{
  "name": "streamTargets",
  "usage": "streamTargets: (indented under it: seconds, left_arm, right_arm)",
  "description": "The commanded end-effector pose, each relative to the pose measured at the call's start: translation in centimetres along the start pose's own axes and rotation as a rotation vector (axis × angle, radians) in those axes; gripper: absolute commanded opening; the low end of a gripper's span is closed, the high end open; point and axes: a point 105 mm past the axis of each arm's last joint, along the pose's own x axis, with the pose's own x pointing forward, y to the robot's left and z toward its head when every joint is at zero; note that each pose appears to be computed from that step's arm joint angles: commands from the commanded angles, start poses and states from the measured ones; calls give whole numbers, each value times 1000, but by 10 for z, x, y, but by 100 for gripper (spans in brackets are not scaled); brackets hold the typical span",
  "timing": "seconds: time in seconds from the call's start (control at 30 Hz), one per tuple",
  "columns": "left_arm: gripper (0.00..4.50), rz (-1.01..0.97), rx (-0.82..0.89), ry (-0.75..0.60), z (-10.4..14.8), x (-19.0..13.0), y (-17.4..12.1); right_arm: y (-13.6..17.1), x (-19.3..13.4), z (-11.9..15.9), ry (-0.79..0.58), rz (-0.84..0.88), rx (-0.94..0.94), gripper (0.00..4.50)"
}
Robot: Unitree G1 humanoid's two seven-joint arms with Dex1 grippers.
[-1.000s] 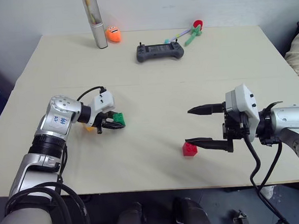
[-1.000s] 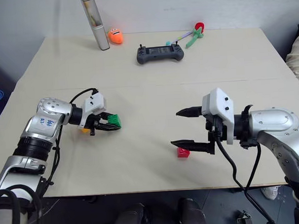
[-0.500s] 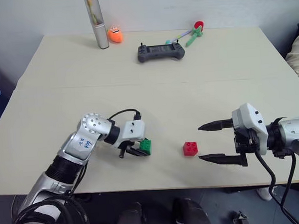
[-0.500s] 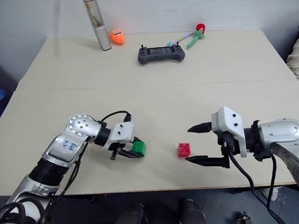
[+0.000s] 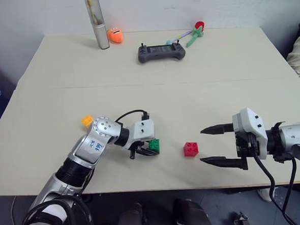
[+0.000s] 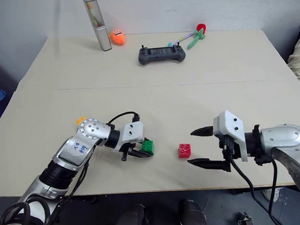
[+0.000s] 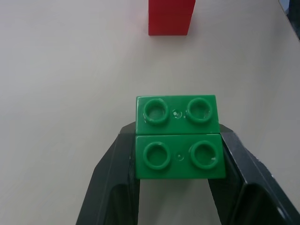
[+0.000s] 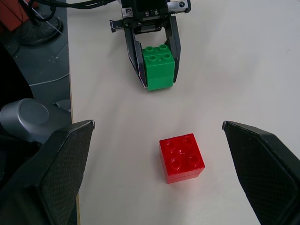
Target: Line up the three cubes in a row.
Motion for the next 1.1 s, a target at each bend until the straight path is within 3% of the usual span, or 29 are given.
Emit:
streamTargets:
  seconds: [0.03,0.23,0.47,0.6,0.8,1.1]
  left_arm:
    - [273,-9,-9,-38,11,-4,-5]
    - [443,69,-120,-92,15,-43,-1]
    - [447,331,-315,-93,-26,-136,-9]
    - [447,674,-459,0,-88,-205,-17]
    - [447,873,-533,75,-130,-237,-35]
    - [447,801,-457,33,-116,-224,2]
  right_arm:
    - [0,-2,11,-29,-10,-53,450]
    - [-2,0,12,-42,-3,-44,450]
    - [-9,1,13,-50,13,-57,450]
    - [-15,-1,21,-76,14,-74,450]
    - [-18,0,25,-89,29,-62,450]
    - [-21,-1,30,-103,35,-51,450]
